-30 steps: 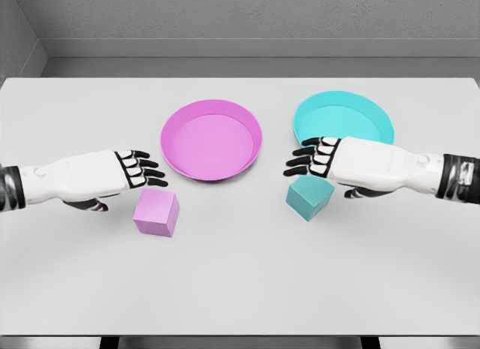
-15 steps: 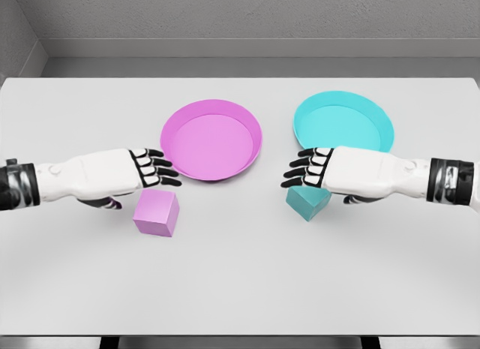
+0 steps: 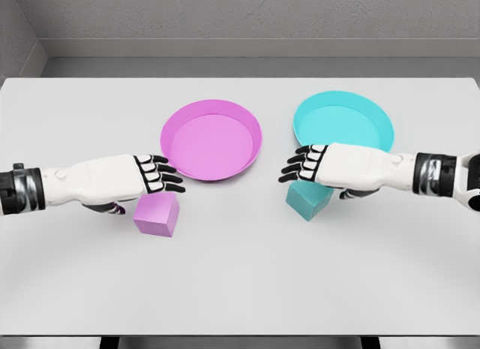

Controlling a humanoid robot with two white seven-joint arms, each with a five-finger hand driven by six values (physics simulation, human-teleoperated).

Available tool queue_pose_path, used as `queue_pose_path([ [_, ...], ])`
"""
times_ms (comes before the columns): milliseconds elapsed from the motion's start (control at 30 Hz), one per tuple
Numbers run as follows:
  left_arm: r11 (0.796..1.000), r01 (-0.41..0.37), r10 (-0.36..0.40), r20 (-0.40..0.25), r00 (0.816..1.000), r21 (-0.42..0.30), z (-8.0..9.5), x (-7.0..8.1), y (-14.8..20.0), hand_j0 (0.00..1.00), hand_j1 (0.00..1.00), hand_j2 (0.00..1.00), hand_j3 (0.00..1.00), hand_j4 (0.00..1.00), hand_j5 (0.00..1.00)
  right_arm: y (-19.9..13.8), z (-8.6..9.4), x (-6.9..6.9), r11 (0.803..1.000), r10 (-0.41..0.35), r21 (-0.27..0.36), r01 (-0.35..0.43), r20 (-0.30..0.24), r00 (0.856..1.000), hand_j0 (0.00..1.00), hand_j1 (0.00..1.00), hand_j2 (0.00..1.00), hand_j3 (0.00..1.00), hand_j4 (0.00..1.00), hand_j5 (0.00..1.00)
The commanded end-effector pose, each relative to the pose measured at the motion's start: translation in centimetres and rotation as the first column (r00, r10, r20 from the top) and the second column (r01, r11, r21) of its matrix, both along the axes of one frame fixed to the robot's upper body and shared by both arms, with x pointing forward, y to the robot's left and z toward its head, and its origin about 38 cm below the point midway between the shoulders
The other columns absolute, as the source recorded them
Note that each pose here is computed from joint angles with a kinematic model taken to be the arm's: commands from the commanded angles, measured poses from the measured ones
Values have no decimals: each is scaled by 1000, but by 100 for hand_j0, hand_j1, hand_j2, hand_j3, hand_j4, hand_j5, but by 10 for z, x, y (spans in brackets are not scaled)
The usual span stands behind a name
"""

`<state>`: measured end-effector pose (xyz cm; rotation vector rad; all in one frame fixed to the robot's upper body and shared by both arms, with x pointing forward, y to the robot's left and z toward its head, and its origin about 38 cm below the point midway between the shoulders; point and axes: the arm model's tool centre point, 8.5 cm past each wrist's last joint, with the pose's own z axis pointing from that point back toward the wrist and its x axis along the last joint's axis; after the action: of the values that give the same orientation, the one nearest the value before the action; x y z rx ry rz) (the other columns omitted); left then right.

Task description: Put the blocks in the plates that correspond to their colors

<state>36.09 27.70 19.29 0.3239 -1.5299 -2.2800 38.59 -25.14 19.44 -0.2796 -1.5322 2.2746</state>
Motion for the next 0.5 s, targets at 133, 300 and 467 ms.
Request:
queue_pose_path([
  [133,1000,3,-3,1,1000,9,0,-1,0,100,100,100,100,100,100,1,-10,3,1000,-10,-5,9,-24,1000,100,100,100,100,100,100],
  [300,1000,8,-8,2,1000,19,0,-4,1,100,100,100,100,100,100,6,-15,3,1000,6,-20,-6,-36,999,100,100,100,100,100,100],
  [467,1000,13,-13,3,1000,25,0,-4,0,100,100,100,100,100,100,9,-19,3,1000,11,-22,-12,-45,999,100,100,100,100,100,100],
])
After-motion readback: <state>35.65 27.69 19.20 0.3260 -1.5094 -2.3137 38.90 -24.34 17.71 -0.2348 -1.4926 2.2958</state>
